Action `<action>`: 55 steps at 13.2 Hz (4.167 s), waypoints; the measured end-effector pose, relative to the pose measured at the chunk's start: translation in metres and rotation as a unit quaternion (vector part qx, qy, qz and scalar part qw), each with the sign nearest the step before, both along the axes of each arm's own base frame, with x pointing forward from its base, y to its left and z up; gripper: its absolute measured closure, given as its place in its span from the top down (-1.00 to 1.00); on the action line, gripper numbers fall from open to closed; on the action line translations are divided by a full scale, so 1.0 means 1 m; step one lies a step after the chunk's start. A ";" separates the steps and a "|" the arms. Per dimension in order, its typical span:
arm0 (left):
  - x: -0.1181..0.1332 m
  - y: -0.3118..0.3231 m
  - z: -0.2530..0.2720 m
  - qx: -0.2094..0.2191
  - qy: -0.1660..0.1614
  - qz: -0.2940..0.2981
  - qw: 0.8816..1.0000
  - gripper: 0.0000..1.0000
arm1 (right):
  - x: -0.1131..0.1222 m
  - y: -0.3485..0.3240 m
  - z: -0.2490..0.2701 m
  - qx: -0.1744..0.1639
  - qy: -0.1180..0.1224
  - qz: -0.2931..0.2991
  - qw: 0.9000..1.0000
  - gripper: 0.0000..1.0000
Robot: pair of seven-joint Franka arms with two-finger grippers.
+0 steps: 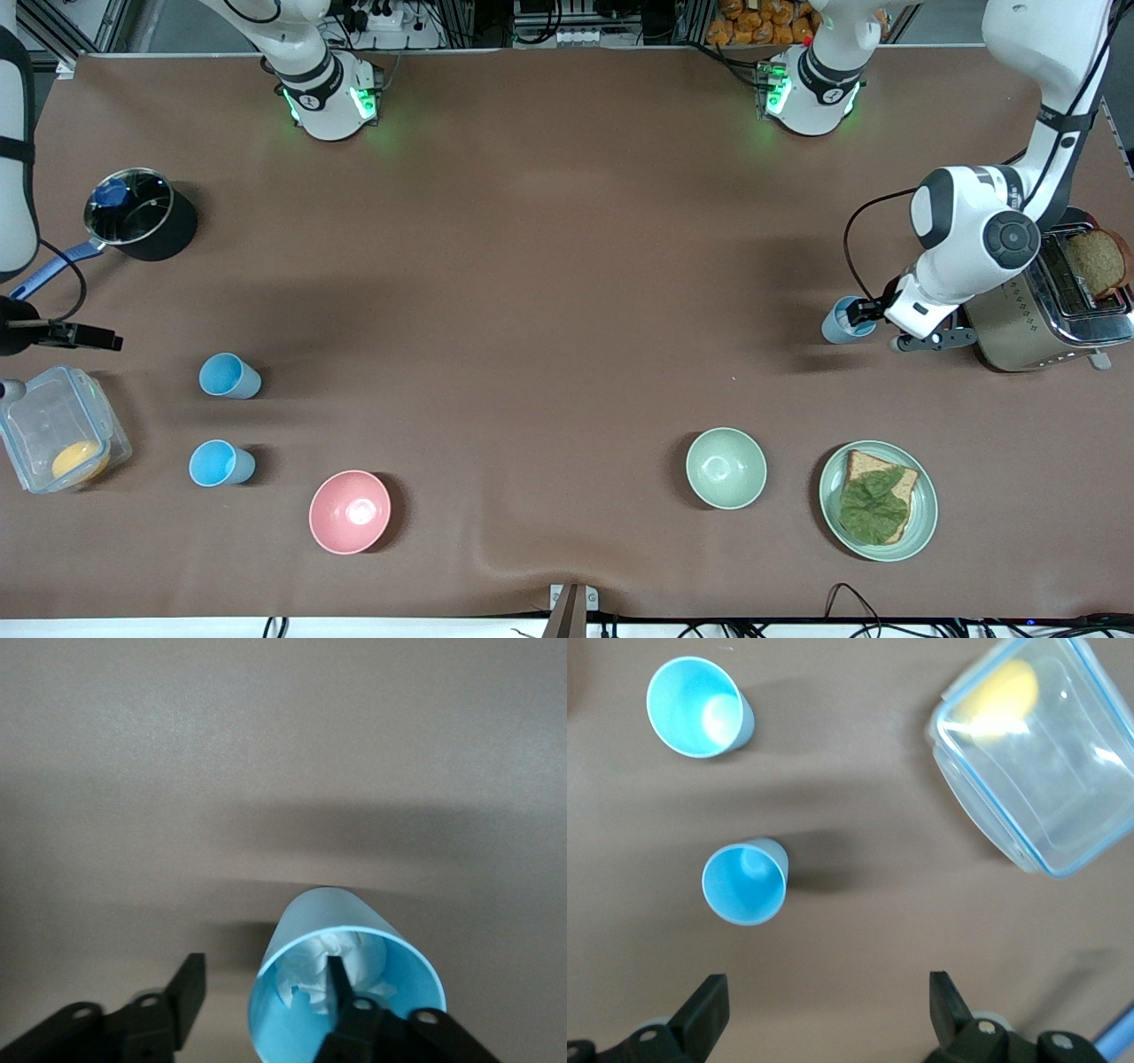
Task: Stack blue cups with both arms
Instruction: 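Carry the blue cup to the table middle while the right gripper grasps another cup, then release the cup with the left gripper while the right gripper lifts its cup, then carry the held cup with the right gripper and lower it onto the placed cup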
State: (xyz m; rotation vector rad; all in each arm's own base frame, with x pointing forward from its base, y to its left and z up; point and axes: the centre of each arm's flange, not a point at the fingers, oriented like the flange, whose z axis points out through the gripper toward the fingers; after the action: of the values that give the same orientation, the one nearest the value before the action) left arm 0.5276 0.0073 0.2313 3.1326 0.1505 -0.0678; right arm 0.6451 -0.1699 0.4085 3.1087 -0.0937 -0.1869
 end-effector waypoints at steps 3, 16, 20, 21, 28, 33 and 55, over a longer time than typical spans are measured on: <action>0.000 -0.005 -0.005 -0.001 -0.001 -0.004 1.000 -0.57 | 0.013 0.024 -0.051 0.004 0.028 0.022 0.999 1.00; 0.007 -0.408 0.105 -0.061 -0.013 0.056 0.996 -0.93 | 0.008 -0.008 -0.141 0.053 0.056 -0.028 0.997 1.00; -0.028 -0.494 0.031 -0.036 0.016 0.082 0.996 -0.93 | 0.012 0.016 -0.150 0.054 0.054 -0.022 0.997 1.00; -0.036 -0.509 0.017 -0.030 0.017 0.085 0.996 -0.93 | 0.011 0.021 -0.155 0.052 0.052 -0.026 0.997 1.00; -0.059 -0.543 -0.008 -0.019 0.017 0.087 0.996 -0.93 | -0.001 0.027 -0.191 0.044 0.037 -0.036 0.998 0.41; -0.061 -0.552 -0.001 -0.031 0.009 0.102 0.994 -0.83 | -0.001 0.026 -0.191 0.044 0.036 -0.038 0.998 -0.71; 0.092 0.004 0.333 0.039 -0.029 0.007 0.999 1.00 | -0.021 0.334 -0.048 0.042 0.086 -0.195 0.976 -0.93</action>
State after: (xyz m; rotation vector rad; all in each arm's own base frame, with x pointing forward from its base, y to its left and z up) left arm 0.6200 0.0109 0.5640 3.2060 0.1794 0.0288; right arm 0.6242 0.1644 0.3607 3.1027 -0.7102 -0.4787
